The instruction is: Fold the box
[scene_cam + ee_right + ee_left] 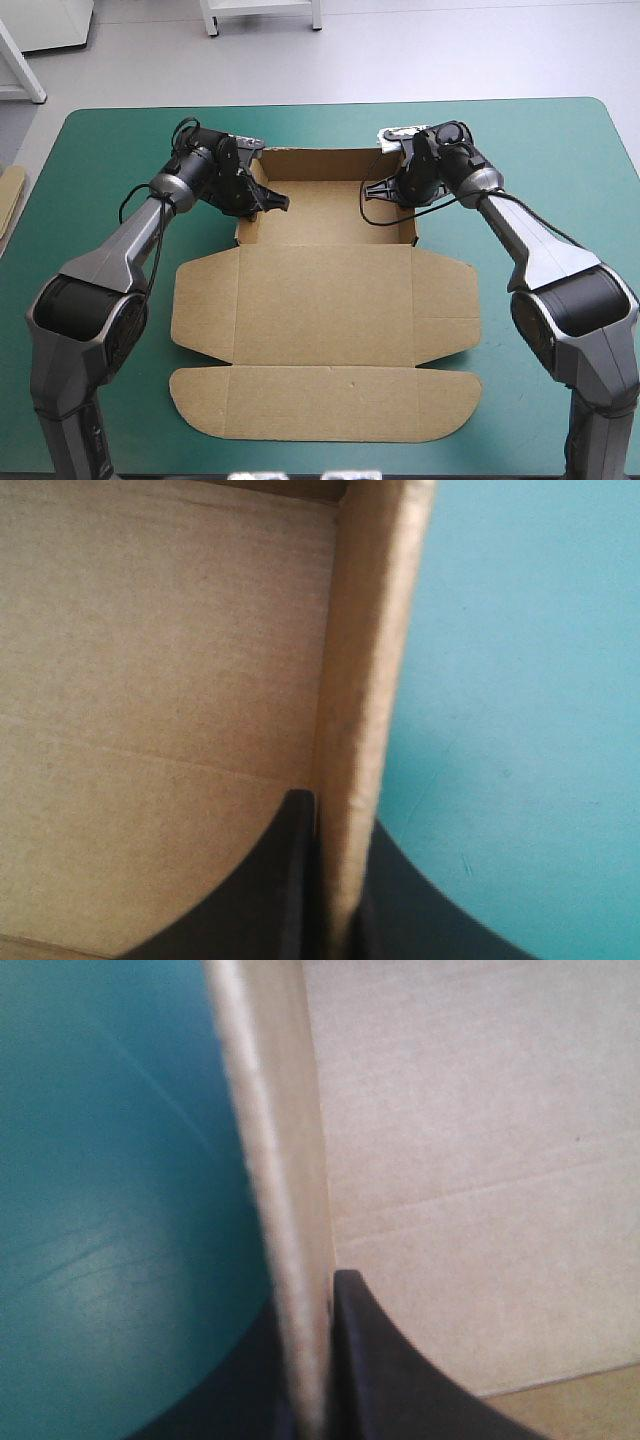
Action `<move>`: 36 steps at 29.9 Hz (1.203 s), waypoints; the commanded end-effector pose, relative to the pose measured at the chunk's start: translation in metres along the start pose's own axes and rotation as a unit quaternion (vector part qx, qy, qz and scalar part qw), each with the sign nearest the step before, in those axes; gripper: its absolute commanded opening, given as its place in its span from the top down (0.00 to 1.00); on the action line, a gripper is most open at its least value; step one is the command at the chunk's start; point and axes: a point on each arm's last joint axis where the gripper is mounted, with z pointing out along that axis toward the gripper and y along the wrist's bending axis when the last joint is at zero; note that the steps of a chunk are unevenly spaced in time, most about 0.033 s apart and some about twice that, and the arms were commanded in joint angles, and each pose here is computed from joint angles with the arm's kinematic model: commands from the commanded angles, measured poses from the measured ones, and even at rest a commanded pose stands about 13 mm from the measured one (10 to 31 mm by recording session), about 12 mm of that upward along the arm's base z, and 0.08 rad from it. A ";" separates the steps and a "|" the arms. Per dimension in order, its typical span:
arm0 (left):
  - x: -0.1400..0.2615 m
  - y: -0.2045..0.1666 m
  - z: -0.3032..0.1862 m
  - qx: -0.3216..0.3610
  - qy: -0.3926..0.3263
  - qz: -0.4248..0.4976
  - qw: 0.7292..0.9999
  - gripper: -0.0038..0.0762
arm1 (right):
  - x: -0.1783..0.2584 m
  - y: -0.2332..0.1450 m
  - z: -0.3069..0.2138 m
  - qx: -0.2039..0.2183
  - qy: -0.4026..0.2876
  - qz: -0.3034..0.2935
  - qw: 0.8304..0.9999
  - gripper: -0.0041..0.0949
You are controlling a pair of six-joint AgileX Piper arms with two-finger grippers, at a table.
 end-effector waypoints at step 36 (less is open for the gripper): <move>0.044 0.001 -0.195 0.015 -0.210 0.045 0.976 0.31 | 0.018 -0.016 -0.184 0.013 -0.165 -0.024 0.986 0.49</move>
